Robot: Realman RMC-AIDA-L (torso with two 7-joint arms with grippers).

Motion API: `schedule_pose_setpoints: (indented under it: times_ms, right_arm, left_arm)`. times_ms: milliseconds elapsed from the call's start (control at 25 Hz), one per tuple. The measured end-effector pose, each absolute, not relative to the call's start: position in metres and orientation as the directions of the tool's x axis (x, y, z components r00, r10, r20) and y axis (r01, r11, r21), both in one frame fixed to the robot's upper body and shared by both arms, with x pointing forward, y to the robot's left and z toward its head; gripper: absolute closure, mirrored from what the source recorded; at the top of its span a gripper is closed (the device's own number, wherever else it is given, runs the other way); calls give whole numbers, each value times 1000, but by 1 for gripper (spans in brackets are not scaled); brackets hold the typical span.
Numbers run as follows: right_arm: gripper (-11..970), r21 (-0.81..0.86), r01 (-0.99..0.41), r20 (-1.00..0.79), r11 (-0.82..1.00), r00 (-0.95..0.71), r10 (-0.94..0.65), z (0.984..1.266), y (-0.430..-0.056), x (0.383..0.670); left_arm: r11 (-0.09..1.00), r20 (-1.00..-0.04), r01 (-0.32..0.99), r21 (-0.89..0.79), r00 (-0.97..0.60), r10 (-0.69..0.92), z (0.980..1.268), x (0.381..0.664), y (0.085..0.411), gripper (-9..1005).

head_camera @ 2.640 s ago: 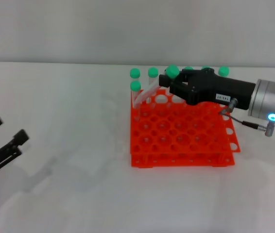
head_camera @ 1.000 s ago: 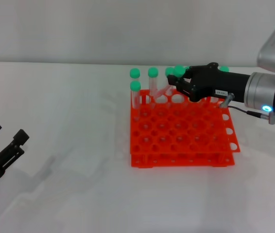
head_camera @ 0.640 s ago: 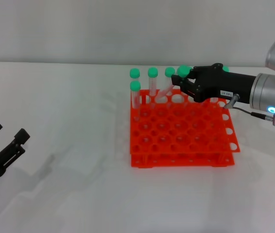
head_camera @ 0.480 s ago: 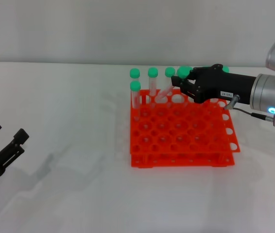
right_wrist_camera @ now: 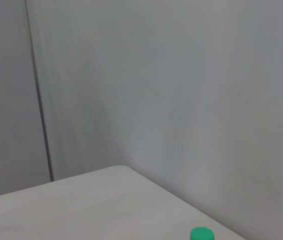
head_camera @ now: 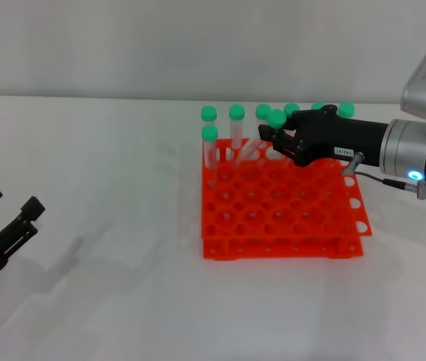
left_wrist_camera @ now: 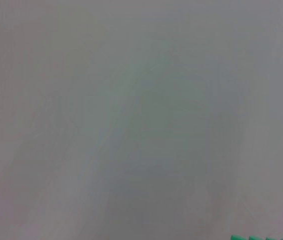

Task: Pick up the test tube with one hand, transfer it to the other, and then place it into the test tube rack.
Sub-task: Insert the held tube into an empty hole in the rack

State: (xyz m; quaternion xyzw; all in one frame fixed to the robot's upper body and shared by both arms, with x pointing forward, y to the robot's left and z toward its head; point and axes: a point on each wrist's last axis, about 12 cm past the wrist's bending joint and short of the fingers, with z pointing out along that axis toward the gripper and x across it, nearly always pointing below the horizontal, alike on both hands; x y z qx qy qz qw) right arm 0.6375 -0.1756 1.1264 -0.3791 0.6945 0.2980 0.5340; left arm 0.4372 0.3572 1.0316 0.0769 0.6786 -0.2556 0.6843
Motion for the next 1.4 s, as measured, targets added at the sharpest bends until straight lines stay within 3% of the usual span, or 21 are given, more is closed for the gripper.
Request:
schedule_pose_setpoints:
  times_ms: [1400]
  right_arm:
    - [747, -86, -887, -936, 454, -85, -342, 1131, -117, 645]
  left_arm:
    - [867, -971, 438, -238, -81, -225, 1028, 443, 356, 103]
